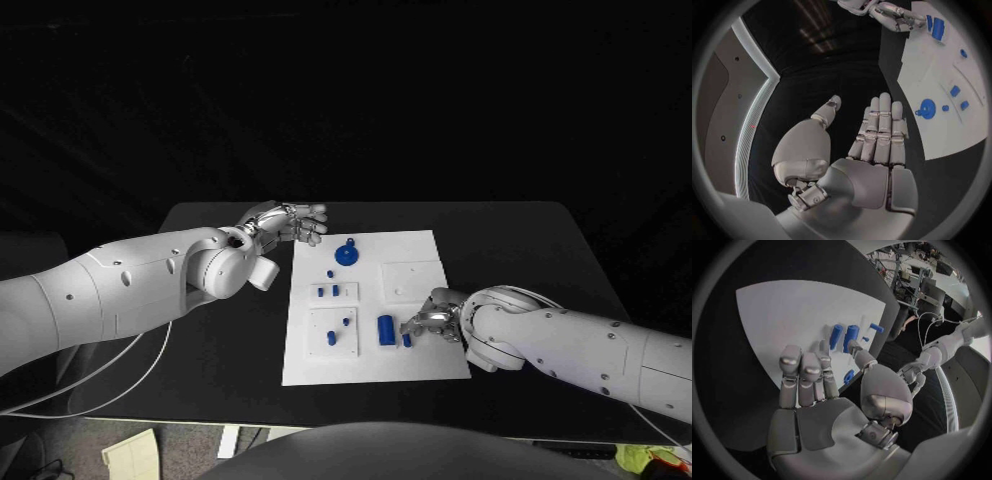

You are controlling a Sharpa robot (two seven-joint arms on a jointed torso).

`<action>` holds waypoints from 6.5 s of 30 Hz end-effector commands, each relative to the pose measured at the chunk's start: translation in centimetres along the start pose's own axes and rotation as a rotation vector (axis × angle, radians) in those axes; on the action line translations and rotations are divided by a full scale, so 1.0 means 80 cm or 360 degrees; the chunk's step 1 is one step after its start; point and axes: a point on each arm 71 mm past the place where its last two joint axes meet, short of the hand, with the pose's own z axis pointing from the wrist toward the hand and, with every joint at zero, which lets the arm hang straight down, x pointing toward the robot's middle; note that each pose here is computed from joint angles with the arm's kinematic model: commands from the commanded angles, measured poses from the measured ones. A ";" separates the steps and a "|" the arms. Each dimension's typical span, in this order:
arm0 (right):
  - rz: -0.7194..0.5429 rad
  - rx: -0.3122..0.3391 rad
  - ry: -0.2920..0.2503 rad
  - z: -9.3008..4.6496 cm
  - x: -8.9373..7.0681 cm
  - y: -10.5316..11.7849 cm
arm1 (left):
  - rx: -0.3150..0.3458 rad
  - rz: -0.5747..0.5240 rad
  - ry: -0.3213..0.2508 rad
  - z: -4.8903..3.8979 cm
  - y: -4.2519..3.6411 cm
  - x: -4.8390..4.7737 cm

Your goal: Assemble the parts on the task board

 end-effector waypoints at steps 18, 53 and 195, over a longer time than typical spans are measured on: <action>-0.0095 -0.0077 0.0112 -0.008 0.011 -0.007 | 0.0012 -0.0013 0.0030 0.001 -0.0021 0.003; -0.0127 -0.0011 0.0066 0.000 0.012 -0.008 | 0.0010 -0.0012 0.0028 0.001 -0.0019 0.003; 0.1714 -0.0929 -0.1023 -0.097 -0.144 0.061 | 0.0432 -0.0093 -0.0644 -0.033 -0.0542 0.067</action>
